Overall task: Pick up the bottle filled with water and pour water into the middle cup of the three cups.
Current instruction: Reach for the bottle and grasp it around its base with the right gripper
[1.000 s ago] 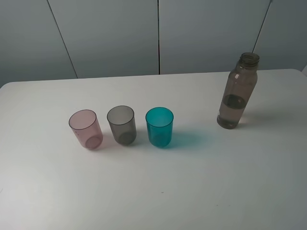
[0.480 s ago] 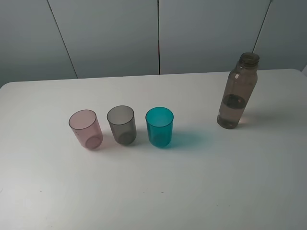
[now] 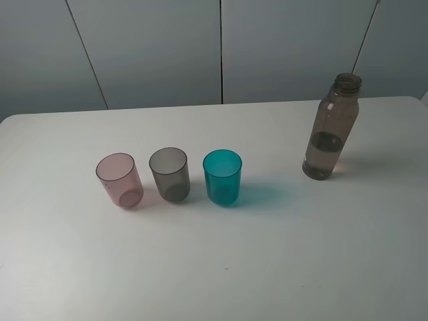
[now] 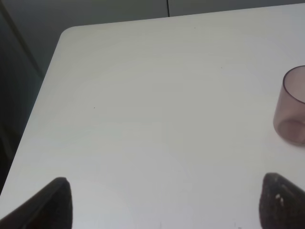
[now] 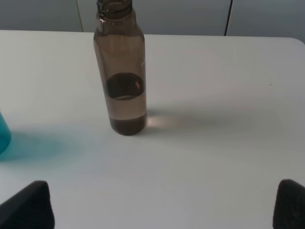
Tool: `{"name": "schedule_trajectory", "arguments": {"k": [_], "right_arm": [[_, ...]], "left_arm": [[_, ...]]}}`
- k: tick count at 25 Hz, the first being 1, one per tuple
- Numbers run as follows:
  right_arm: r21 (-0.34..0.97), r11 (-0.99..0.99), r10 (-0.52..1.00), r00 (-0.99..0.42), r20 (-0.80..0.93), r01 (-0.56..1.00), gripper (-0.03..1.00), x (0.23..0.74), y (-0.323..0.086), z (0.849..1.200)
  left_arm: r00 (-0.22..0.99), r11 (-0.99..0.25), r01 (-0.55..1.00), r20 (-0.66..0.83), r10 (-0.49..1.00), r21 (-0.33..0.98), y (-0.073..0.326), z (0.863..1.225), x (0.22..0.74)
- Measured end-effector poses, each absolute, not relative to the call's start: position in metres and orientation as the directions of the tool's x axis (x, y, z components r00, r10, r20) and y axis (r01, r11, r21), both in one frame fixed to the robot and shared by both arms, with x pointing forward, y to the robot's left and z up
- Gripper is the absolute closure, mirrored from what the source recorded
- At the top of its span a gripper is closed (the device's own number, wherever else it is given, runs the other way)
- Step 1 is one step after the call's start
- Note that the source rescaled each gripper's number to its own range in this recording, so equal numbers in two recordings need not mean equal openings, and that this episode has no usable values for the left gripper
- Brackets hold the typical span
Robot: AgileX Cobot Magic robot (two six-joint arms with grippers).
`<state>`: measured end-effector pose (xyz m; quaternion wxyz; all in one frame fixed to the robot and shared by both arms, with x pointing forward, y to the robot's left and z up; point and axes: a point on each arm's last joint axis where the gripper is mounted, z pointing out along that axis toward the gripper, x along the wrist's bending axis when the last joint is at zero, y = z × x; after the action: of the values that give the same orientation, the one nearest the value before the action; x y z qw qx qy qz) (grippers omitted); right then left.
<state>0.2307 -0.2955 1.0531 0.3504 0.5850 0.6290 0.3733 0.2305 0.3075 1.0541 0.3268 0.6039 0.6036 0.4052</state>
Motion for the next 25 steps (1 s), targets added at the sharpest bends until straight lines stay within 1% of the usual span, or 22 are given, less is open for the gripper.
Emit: {"name": "schedule_trajectory", "arguments": {"k": [25], "right_arm": [[0.88,0.037,0.998,-0.07,-0.004,0.474,-0.03,0.2307,-0.2955,1.0531]], "left_arm": [[-0.059,-0.054,0.464,0.092,0.994,0.884,0.3075,1.0541,0.2305]]}}
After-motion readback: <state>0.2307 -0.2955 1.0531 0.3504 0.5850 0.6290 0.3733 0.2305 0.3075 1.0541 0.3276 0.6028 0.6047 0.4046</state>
